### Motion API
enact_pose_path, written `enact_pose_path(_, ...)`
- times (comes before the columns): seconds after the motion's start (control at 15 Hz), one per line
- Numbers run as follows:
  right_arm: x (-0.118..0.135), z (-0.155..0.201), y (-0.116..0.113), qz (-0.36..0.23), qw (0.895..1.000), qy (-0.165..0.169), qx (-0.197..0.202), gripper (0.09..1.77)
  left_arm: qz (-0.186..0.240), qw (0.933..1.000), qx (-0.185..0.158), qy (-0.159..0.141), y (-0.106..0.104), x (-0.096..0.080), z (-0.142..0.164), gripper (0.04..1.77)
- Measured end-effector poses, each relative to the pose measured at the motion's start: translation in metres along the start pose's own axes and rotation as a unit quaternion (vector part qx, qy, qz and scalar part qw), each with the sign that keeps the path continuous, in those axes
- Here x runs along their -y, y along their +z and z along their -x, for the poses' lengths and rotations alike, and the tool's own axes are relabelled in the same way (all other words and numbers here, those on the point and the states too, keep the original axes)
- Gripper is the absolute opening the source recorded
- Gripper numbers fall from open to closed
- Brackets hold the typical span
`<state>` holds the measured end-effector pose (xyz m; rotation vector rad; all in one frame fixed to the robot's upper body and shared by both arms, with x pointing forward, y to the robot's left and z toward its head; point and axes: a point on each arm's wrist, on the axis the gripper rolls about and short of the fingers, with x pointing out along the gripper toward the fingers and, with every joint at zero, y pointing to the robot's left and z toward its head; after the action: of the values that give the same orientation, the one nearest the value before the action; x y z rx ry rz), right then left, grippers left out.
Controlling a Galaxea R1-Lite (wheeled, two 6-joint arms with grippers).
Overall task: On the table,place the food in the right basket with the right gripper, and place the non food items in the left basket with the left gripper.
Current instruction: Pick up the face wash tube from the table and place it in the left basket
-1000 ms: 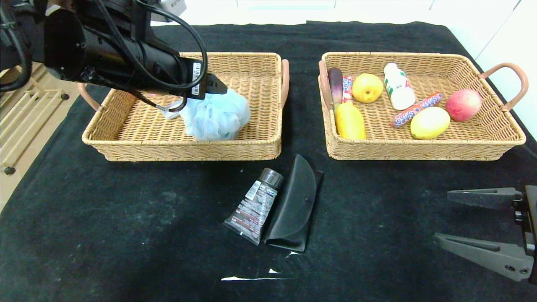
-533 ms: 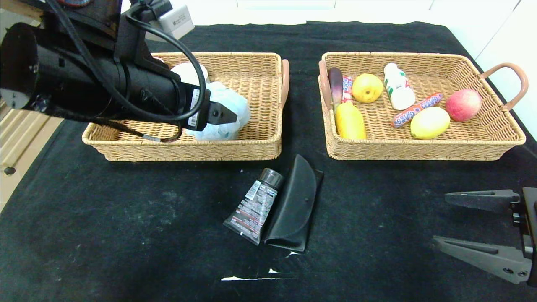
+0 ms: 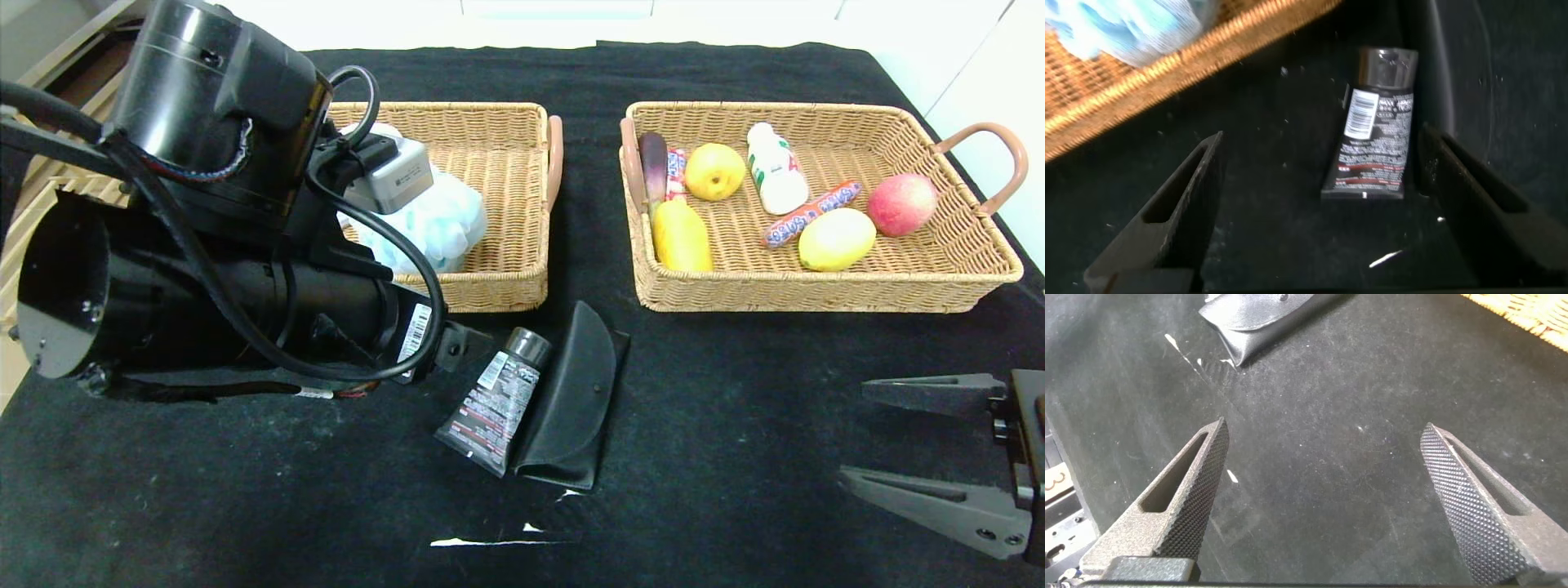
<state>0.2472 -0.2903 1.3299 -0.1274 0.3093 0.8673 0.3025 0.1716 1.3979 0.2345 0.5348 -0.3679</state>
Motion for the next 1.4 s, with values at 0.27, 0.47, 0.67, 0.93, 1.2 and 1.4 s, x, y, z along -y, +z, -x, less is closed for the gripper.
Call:
enact_pose_path(0.27, 0.0, -0.001, -0.001, -0.001, 1.0, 0.001, -0.002, 1.71, 0.005, 0.9999, 0.007, 0.01, -0.001, 0.01, -0.01, 1.69)
enact_pose_path(0.47, 0.0, -0.002, -0.001, -0.002, 1.0, 0.002, -0.003, 1.71, 0.009, 0.9998, -0.003, 0.015, -0.002, 0.016, -0.02, 1.7)
enact_pose_path(0.67, 0.001, -0.002, -0.001, -0.002, 1.0, 0.002, -0.004, 1.71, 0.014, 0.9998, -0.003, 0.014, -0.002, 0.024, -0.031, 1.7)
enact_pose_path(0.93, 0.001, -0.002, -0.001, -0.002, 1.0, 0.002, -0.004, 1.71, 0.011, 0.9996, -0.008, 0.027, -0.004, 0.032, -0.047, 1.7)
enact_pose_path(1.2, 0.001, -0.002, -0.001, -0.003, 1.0, 0.003, -0.004, 1.71, 0.027, 0.999, -0.021, 0.03, -0.01, 0.038, -0.055, 1.71)
enact_pose_path(1.4, 0.001, -0.002, -0.001, -0.002, 1.0, 0.003, -0.004, 1.71, 0.028, 0.9989, -0.028, 0.025, -0.012, 0.046, -0.061, 1.71)
